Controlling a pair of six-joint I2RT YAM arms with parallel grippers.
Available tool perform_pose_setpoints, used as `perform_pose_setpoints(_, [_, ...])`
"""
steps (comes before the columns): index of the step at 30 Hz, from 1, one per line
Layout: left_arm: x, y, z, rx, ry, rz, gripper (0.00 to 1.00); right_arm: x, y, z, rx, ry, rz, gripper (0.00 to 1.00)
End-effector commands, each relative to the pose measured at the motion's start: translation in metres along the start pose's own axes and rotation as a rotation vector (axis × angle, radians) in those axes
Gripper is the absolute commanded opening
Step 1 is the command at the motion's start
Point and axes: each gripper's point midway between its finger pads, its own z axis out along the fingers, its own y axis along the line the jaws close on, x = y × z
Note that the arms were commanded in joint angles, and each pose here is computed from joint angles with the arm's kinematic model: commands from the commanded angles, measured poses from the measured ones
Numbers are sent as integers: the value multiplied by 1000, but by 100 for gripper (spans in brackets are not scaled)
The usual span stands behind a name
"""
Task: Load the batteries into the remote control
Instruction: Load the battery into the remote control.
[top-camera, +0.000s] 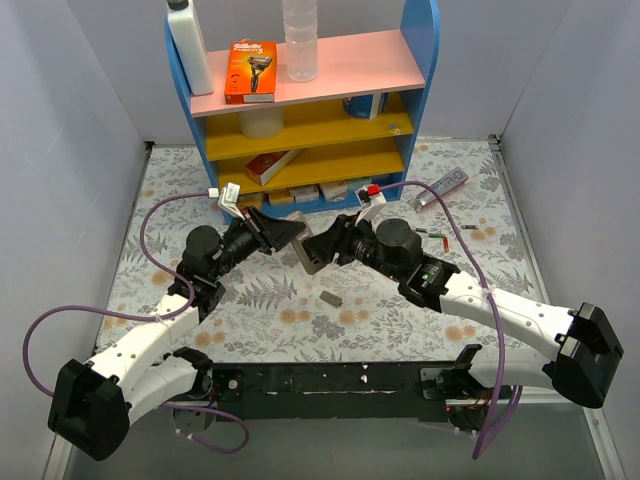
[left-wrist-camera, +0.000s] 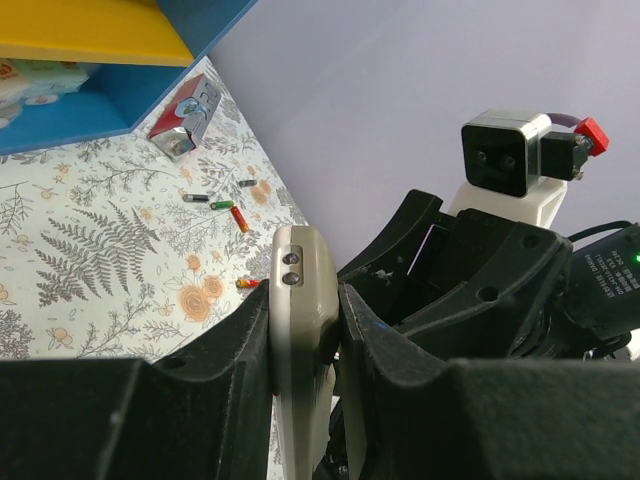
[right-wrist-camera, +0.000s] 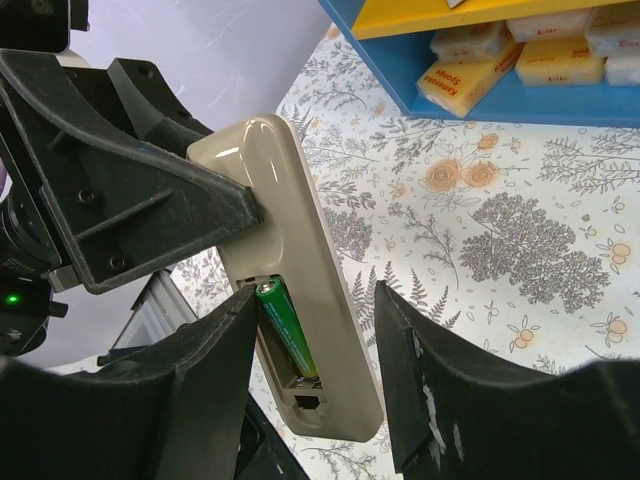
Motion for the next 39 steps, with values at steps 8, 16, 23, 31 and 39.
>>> perform_pose_setpoints(8, [-12,-21,-4,72,-43,9,0,-8,11,-6,-58,-31,4,57])
perform_pose_setpoints(16, [-8,-13,-3,33,-24,17,0,-14,18,-5,-75,-32,-28,57])
perform_pose_setpoints(23, [-3,3,0,-58,17,14,0,-14,8,2,-14,16,-141,52])
perform_pose_setpoints(31, [1,11,4,-89,38,-20,0,7,0,11,-24,96,-208,36])
perform_pose_setpoints(39, [5,21,7,-130,55,-52,0,10,0,14,-38,115,-292,24])
